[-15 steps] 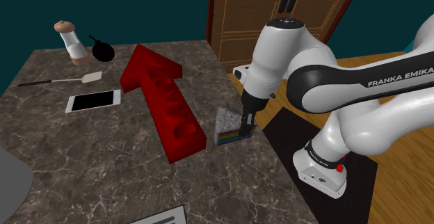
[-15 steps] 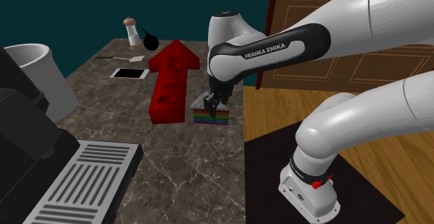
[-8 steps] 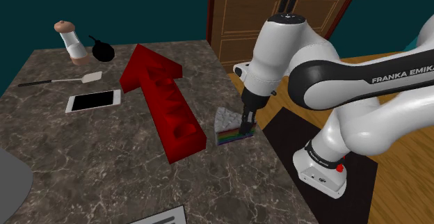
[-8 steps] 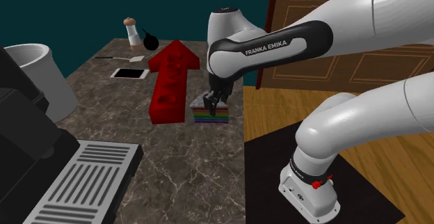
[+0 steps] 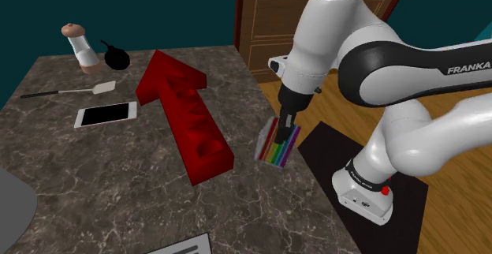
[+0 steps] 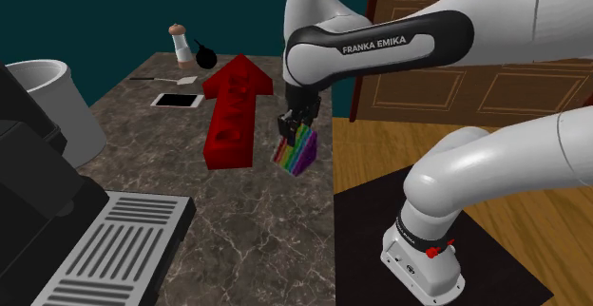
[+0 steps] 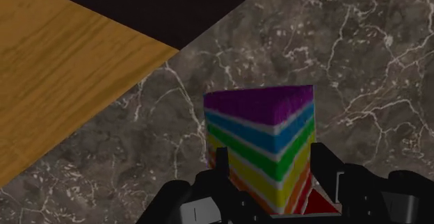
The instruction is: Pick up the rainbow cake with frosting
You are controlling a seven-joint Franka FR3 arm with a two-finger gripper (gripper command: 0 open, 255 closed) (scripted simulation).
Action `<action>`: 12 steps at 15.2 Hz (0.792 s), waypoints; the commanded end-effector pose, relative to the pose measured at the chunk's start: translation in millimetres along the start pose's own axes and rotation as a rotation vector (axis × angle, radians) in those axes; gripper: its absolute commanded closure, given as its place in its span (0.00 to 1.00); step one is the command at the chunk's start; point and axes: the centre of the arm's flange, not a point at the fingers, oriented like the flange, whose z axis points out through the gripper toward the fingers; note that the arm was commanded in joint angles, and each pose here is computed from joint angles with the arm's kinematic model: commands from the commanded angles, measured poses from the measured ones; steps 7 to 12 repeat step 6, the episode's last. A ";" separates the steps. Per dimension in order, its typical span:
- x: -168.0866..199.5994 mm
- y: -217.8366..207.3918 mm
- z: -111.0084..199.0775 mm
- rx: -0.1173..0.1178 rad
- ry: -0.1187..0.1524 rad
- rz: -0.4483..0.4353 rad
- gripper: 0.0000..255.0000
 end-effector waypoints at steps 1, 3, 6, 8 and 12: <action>1.6 -1.5 -11.0 0.000 0.001 0.000 1.00; 2.0 -1.8 -21.5 0.000 0.001 0.000 1.00; 2.2 -2.1 -27.6 0.000 0.001 0.000 1.00; 2.2 -2.1 -27.6 0.000 0.001 0.000 1.00; 2.2 -2.1 -27.6 0.000 0.001 0.000 1.00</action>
